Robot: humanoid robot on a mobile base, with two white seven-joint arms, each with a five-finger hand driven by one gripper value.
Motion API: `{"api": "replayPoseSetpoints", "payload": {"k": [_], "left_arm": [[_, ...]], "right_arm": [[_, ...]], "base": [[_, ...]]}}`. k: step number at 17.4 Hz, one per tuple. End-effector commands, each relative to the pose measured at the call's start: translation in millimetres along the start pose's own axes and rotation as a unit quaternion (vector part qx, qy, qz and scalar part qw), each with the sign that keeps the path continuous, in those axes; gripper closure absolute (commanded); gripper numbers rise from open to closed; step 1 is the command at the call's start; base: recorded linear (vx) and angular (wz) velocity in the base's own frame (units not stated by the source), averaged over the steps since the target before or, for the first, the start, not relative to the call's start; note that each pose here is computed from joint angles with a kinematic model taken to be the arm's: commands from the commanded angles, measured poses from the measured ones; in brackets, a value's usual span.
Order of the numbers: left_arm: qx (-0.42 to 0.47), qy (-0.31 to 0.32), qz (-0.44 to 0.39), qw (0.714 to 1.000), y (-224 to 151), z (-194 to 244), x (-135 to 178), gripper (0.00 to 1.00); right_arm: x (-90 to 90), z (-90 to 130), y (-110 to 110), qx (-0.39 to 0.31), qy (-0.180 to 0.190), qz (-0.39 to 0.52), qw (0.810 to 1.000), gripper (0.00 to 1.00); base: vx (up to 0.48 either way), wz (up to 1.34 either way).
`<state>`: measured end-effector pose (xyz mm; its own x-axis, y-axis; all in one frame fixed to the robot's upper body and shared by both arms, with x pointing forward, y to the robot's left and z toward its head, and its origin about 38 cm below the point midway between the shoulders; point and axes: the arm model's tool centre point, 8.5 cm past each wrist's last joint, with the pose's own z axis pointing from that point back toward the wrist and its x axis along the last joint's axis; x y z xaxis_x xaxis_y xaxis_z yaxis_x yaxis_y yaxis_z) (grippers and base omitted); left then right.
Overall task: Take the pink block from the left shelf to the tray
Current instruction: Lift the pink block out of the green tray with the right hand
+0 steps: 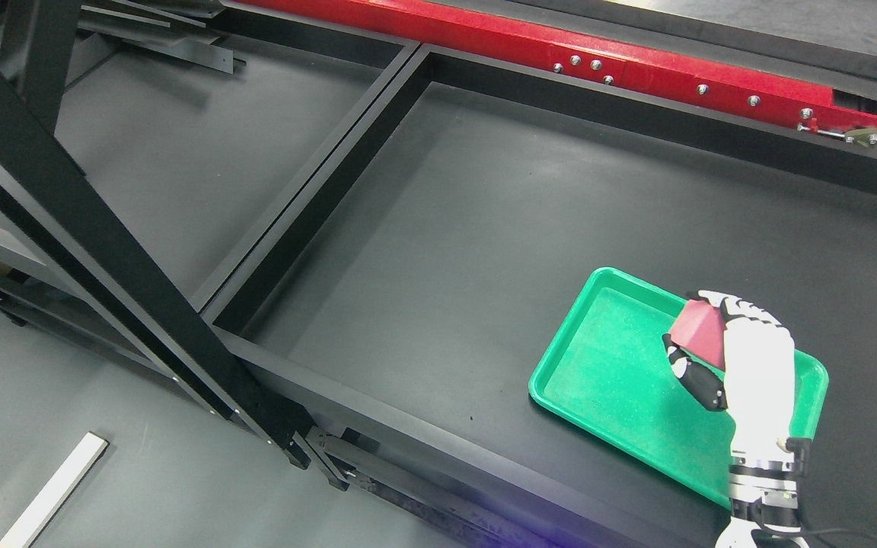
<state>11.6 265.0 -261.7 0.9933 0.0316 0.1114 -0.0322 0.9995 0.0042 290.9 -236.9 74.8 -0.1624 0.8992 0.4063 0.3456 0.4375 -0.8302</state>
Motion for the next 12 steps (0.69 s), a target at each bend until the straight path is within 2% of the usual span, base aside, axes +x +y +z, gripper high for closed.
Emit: {"api": "replayPoseSetpoints", "payload": {"k": [1,12], "left_arm": [[0.008,-0.025,-0.004,1.0,10.5,-1.3,27.3,0.0],[0.008,-0.025,-0.004,1.0,10.5,-1.3,27.3,0.0]], "right_arm": [[0.4,0.7,-28.0,-0.11,-0.004,-0.003,0.994,0.96],[1.0,7.9,-23.9,-0.1,0.0,-0.008,0.995,0.96]], "base": [[-0.021,0.03],[-0.093,0.07]]}}
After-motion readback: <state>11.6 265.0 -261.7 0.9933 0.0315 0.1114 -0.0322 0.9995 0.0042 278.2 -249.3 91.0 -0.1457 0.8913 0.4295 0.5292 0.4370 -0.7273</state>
